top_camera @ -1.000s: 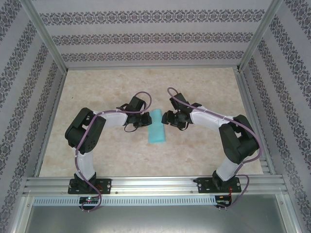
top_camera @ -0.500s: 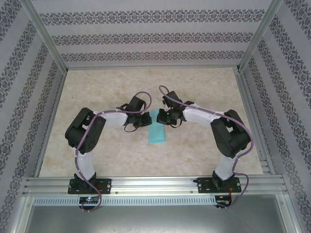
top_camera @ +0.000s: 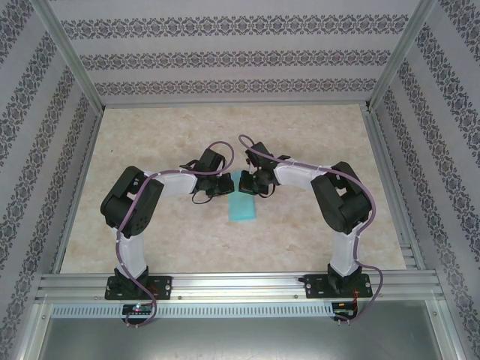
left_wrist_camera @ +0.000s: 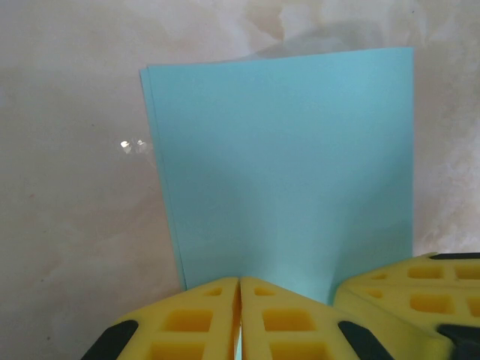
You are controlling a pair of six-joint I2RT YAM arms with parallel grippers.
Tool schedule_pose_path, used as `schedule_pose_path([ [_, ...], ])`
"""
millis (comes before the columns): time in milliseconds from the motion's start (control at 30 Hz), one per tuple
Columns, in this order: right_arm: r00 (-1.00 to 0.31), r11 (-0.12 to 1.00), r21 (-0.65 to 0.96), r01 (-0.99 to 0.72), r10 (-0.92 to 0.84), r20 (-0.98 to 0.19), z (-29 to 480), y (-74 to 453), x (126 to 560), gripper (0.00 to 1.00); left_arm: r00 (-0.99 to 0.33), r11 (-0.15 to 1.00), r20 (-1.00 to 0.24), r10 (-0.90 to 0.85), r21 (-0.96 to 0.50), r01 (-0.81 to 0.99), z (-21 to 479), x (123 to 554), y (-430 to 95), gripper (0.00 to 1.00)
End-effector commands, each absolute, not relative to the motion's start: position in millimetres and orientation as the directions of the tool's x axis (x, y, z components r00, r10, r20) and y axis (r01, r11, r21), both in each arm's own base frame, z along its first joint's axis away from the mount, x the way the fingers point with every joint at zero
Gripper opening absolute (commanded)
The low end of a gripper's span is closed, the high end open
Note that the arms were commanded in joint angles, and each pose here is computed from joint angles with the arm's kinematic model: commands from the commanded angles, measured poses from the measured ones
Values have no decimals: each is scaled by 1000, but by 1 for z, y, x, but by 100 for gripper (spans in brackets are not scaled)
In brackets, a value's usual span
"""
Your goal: Fold a paper plane with a square sheet of paper (pick it up from the middle)
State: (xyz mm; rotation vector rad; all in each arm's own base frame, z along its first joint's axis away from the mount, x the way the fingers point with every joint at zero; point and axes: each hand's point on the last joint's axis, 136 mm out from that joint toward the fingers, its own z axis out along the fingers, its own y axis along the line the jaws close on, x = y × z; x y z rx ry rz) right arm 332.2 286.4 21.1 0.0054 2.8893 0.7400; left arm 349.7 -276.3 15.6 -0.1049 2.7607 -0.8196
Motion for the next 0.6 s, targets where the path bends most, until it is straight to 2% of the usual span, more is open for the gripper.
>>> schedule_pose_path([
  [0, -989, 901, 430, -63, 2, -148, 12, 283, 330, 5, -988, 926, -66, -142, -362, -109, -45, 308, -243, 11],
  [300, -993, 917, 398, -27, 22, -119, -3, 260, 322, 5, -985, 934, -45, -169, -328, -145, -54, 302, -235, 10],
  [567, -990, 892, 451, 13, 73, -117, -1, 242, 310, 6, -986, 941, -47, -160, -310, -138, -57, 301, -232, 10],
])
